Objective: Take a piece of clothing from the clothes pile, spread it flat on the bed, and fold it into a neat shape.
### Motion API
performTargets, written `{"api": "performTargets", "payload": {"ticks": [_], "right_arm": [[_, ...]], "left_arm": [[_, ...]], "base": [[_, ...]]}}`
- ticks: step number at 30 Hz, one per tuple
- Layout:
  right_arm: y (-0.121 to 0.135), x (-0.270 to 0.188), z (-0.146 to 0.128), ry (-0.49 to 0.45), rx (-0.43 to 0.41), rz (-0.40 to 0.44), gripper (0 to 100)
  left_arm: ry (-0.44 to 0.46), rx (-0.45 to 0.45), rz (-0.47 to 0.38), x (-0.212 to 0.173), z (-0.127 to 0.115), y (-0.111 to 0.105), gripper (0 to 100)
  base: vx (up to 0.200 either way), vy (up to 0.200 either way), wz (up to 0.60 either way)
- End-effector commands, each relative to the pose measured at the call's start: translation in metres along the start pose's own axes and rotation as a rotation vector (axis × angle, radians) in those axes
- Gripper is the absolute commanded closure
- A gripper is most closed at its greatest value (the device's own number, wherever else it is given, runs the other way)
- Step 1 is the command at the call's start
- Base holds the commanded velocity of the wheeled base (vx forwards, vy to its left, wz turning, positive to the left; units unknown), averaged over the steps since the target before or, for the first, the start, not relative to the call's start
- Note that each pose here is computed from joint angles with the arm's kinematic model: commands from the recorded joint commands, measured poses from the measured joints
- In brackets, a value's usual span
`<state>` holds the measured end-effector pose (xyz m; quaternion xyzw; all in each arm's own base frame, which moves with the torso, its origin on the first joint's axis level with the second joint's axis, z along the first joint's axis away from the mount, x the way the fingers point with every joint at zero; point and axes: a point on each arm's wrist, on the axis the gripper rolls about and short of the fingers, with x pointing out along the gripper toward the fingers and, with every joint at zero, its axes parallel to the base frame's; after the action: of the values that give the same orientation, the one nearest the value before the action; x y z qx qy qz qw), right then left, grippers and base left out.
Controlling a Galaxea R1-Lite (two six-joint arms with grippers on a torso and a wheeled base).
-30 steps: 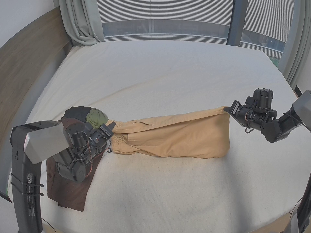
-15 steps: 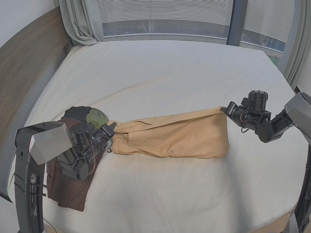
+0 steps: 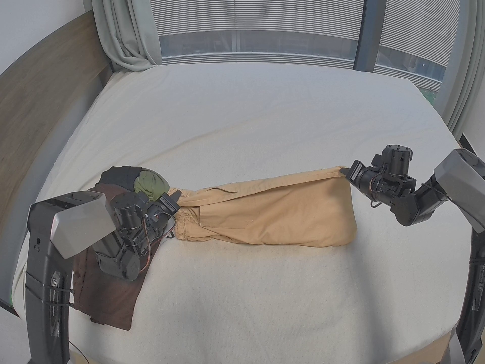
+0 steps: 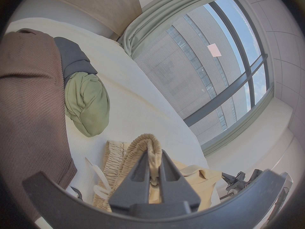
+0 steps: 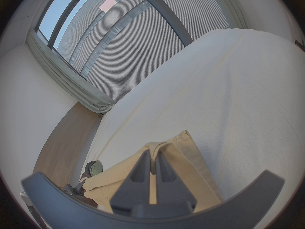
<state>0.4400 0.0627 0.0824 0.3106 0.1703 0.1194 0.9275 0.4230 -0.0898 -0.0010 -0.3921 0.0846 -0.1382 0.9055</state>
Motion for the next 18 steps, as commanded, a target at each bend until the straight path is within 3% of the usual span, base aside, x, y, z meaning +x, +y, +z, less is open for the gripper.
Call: {"api": "performTargets", "payload": {"ticks": [1, 2, 3, 6, 7, 18], "right_arm": [[-0.006, 0.006, -0.006, 0.012, 0.003, -0.007, 100], [-0.006, 0.006, -0.006, 0.012, 0.003, -0.007, 100], [-0.006, 0.008, -0.006, 0.007, 0.001, -0.004, 100], [-0.005, 0.009, -0.004, -0.007, -0.001, 0.01, 100], [-0.004, 0.01, -0.002, -0.017, -0.004, 0.016, 0], [-0.006, 0.008, -0.003, -0.042, -0.006, 0.023, 0]], "left_arm": [[0.0, 0.0, 0.001, 0.001, -0.001, 0.001, 100], [0.0, 0.0, 0.001, 0.001, -0.001, 0.001, 100], [0.002, 0.0, 0.002, 0.002, -0.001, 0.002, 0], [0.003, 0.0, 0.003, 0.002, -0.002, 0.003, 0], [-0.001, 0.0, 0.002, 0.003, -0.002, 0.004, 0], [-0.05, -0.001, 0.035, -0.003, 0.007, 0.004, 0]], "base": [[0.0, 0.0, 0.0], [0.0, 0.0, 0.0], [0.0, 0.0, 0.0], [0.0, 0.0, 0.0], [0.0, 0.0, 0.0], [0.0, 0.0, 0.0]]}}
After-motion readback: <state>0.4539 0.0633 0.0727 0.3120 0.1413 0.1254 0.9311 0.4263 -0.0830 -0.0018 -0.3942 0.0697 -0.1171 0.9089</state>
